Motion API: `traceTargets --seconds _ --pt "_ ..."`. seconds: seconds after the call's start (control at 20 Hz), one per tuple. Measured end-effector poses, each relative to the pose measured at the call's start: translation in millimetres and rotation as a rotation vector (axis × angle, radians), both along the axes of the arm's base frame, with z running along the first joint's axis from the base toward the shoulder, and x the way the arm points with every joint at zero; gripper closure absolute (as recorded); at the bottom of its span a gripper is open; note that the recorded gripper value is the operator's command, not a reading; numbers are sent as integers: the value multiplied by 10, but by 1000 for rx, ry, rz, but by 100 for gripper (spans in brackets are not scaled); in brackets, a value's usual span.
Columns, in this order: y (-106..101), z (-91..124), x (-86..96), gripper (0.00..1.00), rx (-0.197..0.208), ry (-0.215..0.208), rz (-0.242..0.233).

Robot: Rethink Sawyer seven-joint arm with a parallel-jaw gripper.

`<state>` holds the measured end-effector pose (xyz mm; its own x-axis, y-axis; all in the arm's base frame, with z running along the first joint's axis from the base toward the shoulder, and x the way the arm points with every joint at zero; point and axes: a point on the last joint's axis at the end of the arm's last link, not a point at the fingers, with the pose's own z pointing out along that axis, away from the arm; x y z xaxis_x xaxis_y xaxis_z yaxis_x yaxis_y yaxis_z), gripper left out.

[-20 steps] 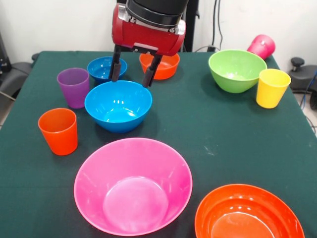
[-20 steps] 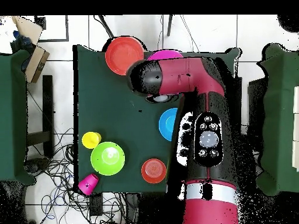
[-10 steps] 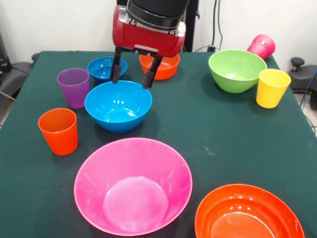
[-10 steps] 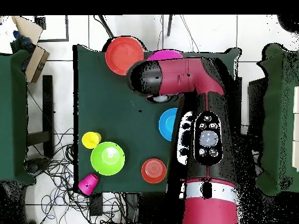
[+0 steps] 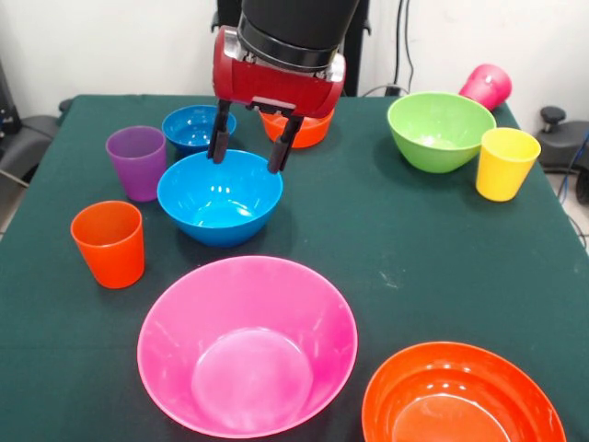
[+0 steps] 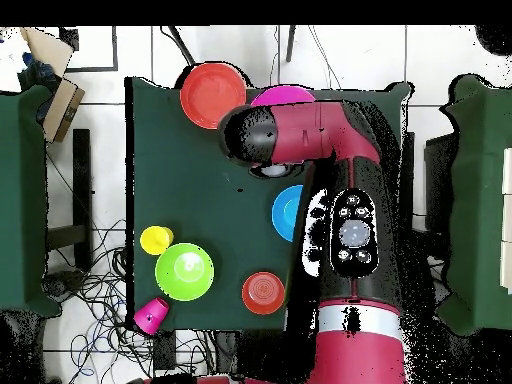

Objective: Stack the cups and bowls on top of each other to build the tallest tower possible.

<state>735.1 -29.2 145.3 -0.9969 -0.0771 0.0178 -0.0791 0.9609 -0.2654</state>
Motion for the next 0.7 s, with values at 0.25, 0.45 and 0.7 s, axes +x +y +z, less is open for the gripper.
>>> traceTargets --seconds 0.25,0.45,0.7 --pt "10 6 3 0 0 -1 1" --pt "17 6 3 0 0 -1 2" --pt "18 6 4 0 1 -1 2"
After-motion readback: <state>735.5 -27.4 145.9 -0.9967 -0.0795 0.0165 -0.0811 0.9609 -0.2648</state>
